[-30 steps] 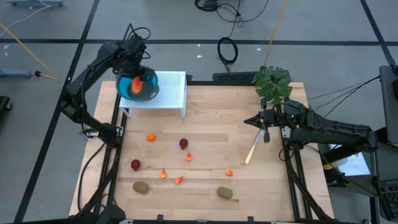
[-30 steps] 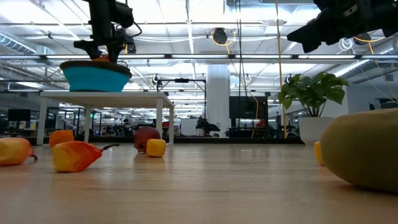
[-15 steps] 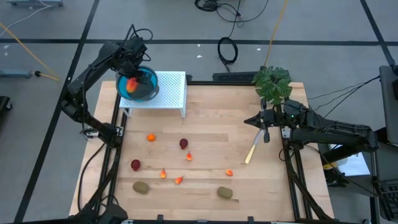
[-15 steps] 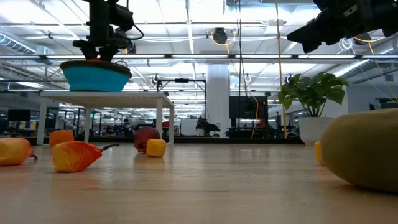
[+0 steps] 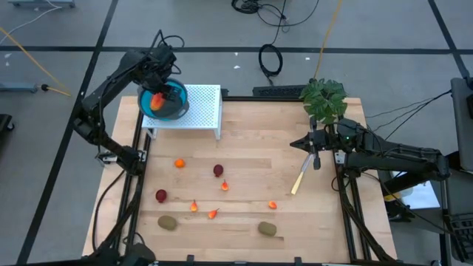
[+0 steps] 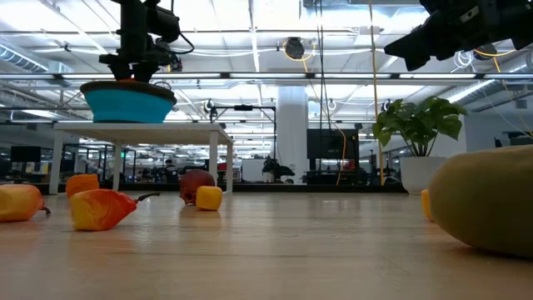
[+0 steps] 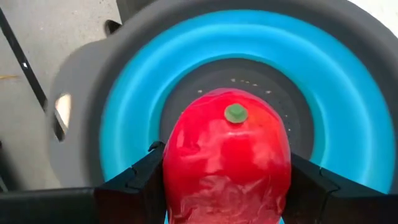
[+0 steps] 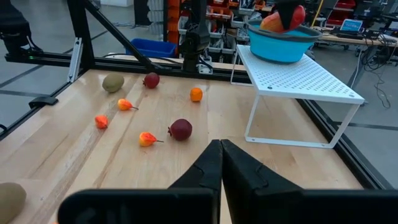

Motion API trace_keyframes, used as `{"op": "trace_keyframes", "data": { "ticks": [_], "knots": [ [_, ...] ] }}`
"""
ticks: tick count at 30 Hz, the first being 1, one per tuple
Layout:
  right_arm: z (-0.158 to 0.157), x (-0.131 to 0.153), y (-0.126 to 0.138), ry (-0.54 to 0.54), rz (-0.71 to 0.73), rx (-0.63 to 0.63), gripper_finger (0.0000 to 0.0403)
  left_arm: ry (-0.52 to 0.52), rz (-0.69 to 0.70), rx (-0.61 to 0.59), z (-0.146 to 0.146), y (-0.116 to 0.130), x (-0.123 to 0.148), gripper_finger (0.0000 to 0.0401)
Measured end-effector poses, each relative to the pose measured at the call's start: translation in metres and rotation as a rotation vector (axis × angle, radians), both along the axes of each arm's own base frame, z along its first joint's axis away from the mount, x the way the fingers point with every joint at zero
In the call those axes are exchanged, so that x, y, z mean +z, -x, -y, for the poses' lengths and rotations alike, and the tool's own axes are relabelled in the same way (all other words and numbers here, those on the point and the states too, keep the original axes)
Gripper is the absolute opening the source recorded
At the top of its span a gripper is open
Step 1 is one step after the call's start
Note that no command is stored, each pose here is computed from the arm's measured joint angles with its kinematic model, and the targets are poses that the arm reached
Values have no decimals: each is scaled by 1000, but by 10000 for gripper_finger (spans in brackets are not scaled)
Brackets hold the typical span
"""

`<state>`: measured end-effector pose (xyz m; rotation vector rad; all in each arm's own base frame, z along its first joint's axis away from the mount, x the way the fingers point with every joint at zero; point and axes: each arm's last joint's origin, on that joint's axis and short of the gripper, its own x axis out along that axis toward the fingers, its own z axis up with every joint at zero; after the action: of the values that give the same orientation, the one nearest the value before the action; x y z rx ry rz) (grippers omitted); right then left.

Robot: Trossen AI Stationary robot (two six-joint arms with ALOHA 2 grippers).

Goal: Pick & Place Fruit
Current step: Put the mango into the blue strainer bowl on the shelf

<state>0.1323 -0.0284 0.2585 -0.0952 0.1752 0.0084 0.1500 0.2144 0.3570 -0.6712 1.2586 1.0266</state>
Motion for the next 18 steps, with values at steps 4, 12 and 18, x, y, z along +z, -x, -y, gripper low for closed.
{"op": "trace_keyframes", "data": {
  "ticks": [4, 12, 18],
  "knots": [
    [0, 0, 0, 0, 0, 0, 0, 30, -27, -31, -2, -10, -8, 225],
    [0, 0, 0, 0, 0, -2, 0, 59, -143, -56, -7, -14, -20, 225],
    [0, 0, 0, 0, 1, -3, 0, 72, -160, -73, -11, -17, -25, 226]
  ]
}}
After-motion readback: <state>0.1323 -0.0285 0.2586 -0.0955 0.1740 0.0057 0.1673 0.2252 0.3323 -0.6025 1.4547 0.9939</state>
